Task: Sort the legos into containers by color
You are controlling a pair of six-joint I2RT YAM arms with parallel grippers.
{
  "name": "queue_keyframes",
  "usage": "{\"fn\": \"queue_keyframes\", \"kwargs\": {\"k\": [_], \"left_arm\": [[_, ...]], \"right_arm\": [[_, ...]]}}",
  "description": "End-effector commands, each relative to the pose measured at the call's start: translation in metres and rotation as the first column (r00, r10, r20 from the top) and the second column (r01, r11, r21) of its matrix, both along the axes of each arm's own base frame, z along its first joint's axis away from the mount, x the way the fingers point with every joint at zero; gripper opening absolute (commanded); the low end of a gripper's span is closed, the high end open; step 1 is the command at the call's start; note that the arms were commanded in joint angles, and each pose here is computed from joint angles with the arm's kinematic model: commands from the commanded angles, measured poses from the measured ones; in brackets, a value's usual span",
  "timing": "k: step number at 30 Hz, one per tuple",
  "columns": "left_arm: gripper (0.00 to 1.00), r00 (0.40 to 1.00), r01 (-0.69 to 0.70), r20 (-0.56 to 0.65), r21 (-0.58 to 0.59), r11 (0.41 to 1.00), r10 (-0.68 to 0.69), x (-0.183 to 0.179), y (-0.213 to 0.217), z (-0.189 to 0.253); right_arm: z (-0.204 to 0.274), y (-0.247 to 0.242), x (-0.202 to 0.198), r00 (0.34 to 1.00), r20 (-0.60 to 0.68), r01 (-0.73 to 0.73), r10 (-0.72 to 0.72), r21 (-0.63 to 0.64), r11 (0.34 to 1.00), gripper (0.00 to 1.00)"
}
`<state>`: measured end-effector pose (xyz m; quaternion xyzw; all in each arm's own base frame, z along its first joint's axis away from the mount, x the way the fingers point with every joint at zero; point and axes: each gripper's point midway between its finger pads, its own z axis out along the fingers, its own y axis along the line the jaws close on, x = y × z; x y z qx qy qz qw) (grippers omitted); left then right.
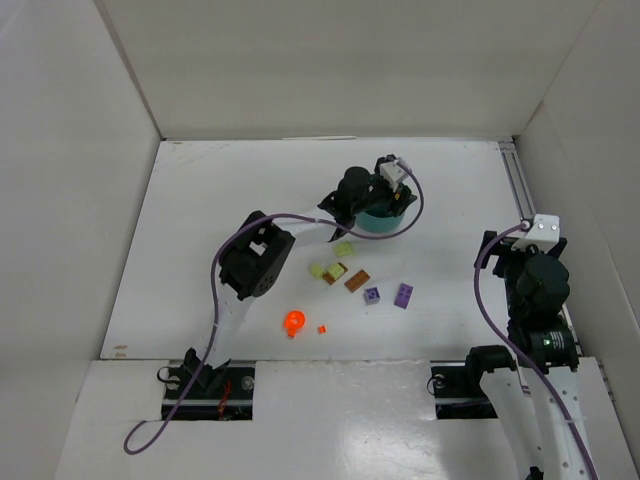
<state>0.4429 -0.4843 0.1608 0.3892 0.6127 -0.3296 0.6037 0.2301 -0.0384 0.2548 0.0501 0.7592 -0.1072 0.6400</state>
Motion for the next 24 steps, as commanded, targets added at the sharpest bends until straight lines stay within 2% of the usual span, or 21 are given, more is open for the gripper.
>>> {"fn": "queue_keyframes", "kwargs": {"k": [1,3,8,10,11,12,14,16,17,18,19,20,21,22,24], "left_arm": [[0.64,0.996,0.022,0.093,-0.11,0.994,-0.011,-0.009,0.005,0.075],[0.69,0.995,0.024,0.103,-0.131,0.991,-0.01,-0.014,0.008,0.092],[1.0,0.995,0.048,0.095,-0.194,0.98,-0.03,-0.035,0.021,0.135],[1.0,0.997,0.052,0.07,-0.241,0.969,-0.036,-0.05,0.032,0.167],[1.0,1.0,0.026,0.02,-0.235,0.972,-0.022,-0.05,0.04,0.169],[1.0,1.0,0.01,-0.017,-0.244,0.97,-0.015,-0.054,0.045,0.177],[1.0,0.986,-0.06,-0.168,-0.244,0.968,0.019,-0.069,0.069,0.18],[1.0,0.952,-0.202,-0.275,-0.227,0.953,0.137,-0.07,0.094,0.175],[1.0,0.925,-0.276,-0.324,-0.22,0.936,0.197,-0.078,0.116,0.178],[1.0,0.841,-0.42,-0.437,-0.157,0.894,0.318,-0.077,0.139,0.156],[1.0,0.794,-0.483,-0.477,-0.121,0.867,0.376,-0.079,0.156,0.146],[1.0,0.712,-0.565,-0.53,-0.044,0.824,0.459,-0.091,0.183,0.124],[1.0,0.694,-0.566,-0.54,-0.001,0.824,0.476,-0.102,0.193,0.112],[1.0,0.637,-0.624,-0.559,0.029,0.781,0.53,-0.105,0.209,0.101],[1.0,0.531,-0.675,-0.635,0.085,0.733,0.562,-0.129,0.233,0.071]], "right_arm": [[0.015,0.002,0.005,0.998,0.065,-0.012,0.012,0.002,1.0,1.0],[0.015,0.002,0.005,0.998,0.065,-0.012,0.012,0.002,1.0,1.0],[0.017,0.008,0.008,0.997,0.059,-0.055,0.056,-0.011,0.998,1.0],[0.011,0.014,0.015,0.995,0.03,-0.091,0.091,-0.022,0.996,1.0],[0.011,0.017,0.018,0.993,0.018,-0.112,0.112,-0.029,0.993,1.0],[0.007,0.029,0.022,0.983,-0.004,-0.184,0.184,-0.029,0.982,1.0],[0.0,0.041,0.035,0.962,-0.064,-0.269,0.266,-0.054,0.962,1.0],[-0.015,0.06,0.042,0.92,-0.12,-0.38,0.373,-0.041,0.924,1.0],[-0.022,0.064,0.048,0.903,-0.158,-0.409,0.399,-0.039,0.912,1.0],[-0.026,0.067,0.049,0.893,-0.168,-0.427,0.417,-0.028,0.904,1.0],[-0.035,0.072,0.049,0.878,-0.187,-0.45,0.44,-0.011,0.893,1.0],[-0.041,0.077,0.05,0.868,-0.198,-0.465,0.455,-0.006,0.885,1.0],[-0.044,0.081,0.051,0.859,-0.209,-0.477,0.466,-0.001,0.879,1.0],[-0.044,0.083,0.05,0.859,-0.21,-0.477,0.466,0.002,0.879,1.0],[-0.058,0.098,0.047,0.84,-0.243,-0.489,0.486,0.052,0.871,1.0]]}}
